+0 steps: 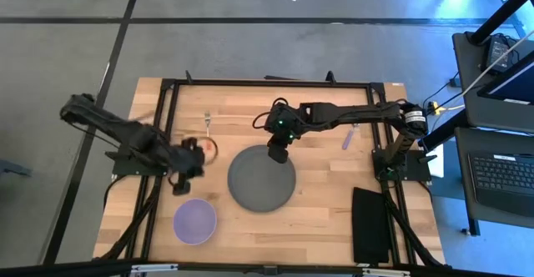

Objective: Set table place
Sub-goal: Put the light blue bowl on top of the grey plate

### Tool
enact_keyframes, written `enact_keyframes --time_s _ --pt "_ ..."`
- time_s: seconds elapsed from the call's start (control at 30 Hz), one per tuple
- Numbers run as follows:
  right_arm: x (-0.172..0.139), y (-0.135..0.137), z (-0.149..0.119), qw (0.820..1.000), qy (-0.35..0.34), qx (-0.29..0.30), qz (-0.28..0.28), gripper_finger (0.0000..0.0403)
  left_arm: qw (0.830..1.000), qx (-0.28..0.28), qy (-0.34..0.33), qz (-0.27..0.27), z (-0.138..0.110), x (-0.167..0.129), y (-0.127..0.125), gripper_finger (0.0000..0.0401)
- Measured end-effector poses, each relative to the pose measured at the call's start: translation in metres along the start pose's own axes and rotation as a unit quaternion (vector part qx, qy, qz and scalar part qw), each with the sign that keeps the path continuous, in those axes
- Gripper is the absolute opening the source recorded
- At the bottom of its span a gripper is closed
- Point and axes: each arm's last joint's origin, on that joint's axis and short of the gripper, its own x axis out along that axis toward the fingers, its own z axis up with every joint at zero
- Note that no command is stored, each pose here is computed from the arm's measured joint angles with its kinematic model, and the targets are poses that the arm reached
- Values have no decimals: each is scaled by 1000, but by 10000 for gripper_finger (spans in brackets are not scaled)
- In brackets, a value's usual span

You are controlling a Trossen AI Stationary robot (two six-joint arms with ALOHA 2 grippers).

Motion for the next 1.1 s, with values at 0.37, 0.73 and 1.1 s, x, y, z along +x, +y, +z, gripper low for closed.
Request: enact_keyframes --time_s 0.37,0.73,1.1 --pt "0 0 0 1000 -1 13 0 39 992 102 57 -44 -5 51 -60 59" --pt "0 0 0 1000 -1 13 0 39 989 112 98 15 -12 80 -69 106" --pt "1 5 -1 1000 1 -7 4 39 986 99 128 29 -15 95 -71 140"
